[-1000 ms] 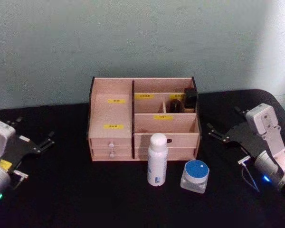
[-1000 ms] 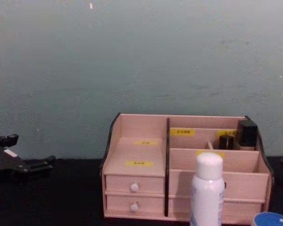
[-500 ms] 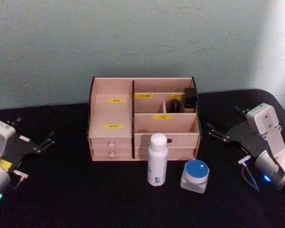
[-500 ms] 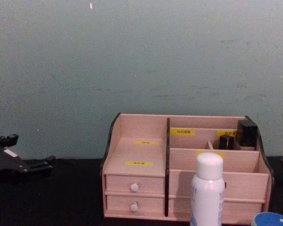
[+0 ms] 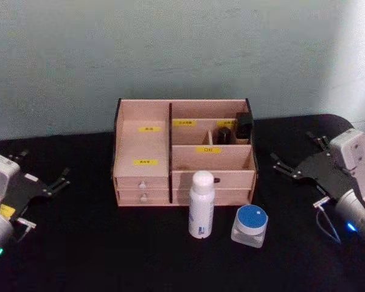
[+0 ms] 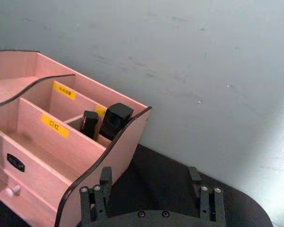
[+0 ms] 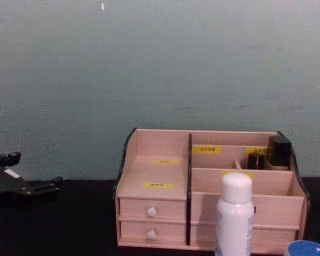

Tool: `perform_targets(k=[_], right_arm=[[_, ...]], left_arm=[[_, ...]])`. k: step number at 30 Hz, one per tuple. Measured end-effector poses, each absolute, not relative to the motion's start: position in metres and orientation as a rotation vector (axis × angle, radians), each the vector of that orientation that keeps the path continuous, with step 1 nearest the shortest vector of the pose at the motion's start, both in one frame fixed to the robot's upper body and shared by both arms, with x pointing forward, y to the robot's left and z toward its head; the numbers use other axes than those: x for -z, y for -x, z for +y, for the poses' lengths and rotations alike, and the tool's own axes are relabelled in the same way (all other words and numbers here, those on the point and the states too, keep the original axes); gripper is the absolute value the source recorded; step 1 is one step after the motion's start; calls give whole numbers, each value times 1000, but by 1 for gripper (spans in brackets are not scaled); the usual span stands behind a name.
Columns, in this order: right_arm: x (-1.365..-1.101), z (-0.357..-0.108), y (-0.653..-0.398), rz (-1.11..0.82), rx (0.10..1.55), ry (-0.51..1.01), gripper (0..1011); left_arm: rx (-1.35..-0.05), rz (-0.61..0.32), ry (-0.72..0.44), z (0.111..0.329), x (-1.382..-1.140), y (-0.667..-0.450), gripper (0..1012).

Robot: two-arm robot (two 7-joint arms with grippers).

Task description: Pick up the facial cleanser and watermelon frost from the table and place them into the tiered storage box.

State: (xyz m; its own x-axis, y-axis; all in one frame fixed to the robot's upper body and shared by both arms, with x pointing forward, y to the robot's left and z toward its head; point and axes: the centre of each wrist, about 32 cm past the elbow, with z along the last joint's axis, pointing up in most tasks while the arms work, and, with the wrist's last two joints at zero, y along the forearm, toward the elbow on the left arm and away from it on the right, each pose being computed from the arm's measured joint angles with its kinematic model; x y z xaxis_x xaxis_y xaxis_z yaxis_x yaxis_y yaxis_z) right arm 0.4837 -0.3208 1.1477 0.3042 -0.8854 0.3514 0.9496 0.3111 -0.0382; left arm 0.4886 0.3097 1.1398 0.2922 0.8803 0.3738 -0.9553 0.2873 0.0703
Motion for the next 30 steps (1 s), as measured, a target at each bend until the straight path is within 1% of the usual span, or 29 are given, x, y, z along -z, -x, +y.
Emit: perform_targets(k=[5, 12, 15, 17, 18, 21, 30], right_arm=[[-1153, -329, -475, -280, 1201, 241, 1000], [-1163, -342, -457, -278, 1101, 200, 1000], [-1166, -346, -447, -276, 1035, 188, 1000], [-1167, -347, -443, -275, 991, 185, 1000], [-1167, -347, -443, -275, 991, 185, 1000], [-1168, -348, -438, -273, 917, 188, 1000], [-1166, -344, -435, -253, 773, 199, 1000]], left_arm=[[-1248, -285, -304, 310, -1140, -489, 1002], [-1248, -285, -304, 310, -1140, -489, 1001], [-1248, -285, -305, 310, -1140, -489, 1001], [-1248, -285, -304, 310, -1140, -489, 1001], [-1248, -285, -304, 310, -1140, -489, 1001], [-1248, -285, -304, 310, -1140, -489, 1001], [-1248, -285, -304, 310, -1140, -489, 1002]])
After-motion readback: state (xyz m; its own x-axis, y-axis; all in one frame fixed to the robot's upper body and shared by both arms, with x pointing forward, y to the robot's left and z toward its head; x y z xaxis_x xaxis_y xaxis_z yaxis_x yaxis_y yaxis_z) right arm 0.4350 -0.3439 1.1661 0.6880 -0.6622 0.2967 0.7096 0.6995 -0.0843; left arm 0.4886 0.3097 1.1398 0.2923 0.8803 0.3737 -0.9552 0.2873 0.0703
